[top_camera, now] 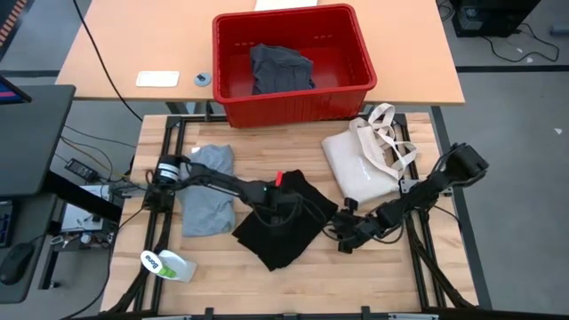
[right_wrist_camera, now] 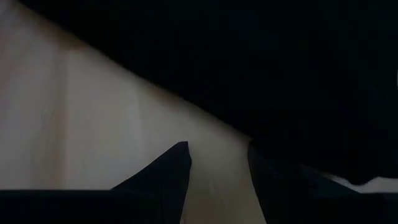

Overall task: Fold Laundry from Bin
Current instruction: Fold the black shirt

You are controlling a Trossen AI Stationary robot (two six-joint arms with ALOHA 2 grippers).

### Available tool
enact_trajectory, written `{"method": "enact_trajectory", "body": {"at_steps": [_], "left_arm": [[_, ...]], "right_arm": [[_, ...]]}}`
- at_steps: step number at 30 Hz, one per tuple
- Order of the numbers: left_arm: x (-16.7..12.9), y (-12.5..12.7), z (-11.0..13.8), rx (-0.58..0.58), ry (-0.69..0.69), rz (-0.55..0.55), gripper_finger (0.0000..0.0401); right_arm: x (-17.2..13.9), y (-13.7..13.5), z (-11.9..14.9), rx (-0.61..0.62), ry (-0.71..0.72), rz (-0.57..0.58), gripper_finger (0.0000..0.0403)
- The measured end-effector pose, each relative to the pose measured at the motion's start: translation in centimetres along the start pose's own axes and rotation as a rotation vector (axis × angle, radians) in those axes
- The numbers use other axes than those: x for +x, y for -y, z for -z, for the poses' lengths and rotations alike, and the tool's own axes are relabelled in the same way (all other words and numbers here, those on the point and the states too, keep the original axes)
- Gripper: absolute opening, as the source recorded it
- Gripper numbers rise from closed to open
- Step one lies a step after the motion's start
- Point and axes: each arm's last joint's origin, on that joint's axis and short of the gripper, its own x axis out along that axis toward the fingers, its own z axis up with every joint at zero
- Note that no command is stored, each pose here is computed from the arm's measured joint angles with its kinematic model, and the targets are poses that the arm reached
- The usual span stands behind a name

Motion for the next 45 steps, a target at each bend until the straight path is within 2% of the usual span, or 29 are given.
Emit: {"method": "enact_trajectory", "body": {"at_steps": [4,10,14,17,21,26,30,36,41,45], "left_arm": [[0.9,1.1,0.3,0.025,-0.027,0.021,0.0194],[0.2,4.3,0.6,0.062,0.025,0.059,0.0194],[-0.2,6.3,0.3,0.082,0.115,0.106,0.0194],[-0.6,6.9,0.5,0.105,0.108,0.113,0.0194],[-3.5,6.3,0.7,0.072,0.093,0.109,0.0194],[-6.5,4.8,0.2,-0.008,0.161,0.090,0.0194],[-6.5,1.5,-0.4,-0.079,0.139,0.039,0.0194],[-4.9,-4.8,0.2,-0.192,-0.026,-0.042,0.0209],[-4.5,-8.1,0.2,-0.251,-0.055,0.054,0.0260],[-2.7,-9.5,0.9,-0.284,-0.153,0.095,0.0305]], "right_arm": [[0.1,0.1,-0.3,0.015,0.050,0.035,0.0175],[0.3,1.3,-0.3,-0.017,0.134,0.276,0.0175],[0.5,2.2,-0.9,-0.102,0.182,0.421,0.0175],[0.3,2.7,-1.3,-0.152,0.158,0.420,0.0175],[-0.9,3.0,-1.6,-0.134,0.101,0.315,0.0175],[-2.9,3.0,-2.2,-0.087,0.053,0.096,0.0175],[-3.4,2.7,-2.8,-0.088,0.078,-0.009,0.0175],[-3.2,2.4,-3.0,-0.122,0.095,-0.037,0.0175],[-3.3,2.4,-3.1,-0.117,0.106,-0.047,0.0175],[-3.2,2.2,-3.1,-0.113,0.116,-0.055,0.0175]]}}
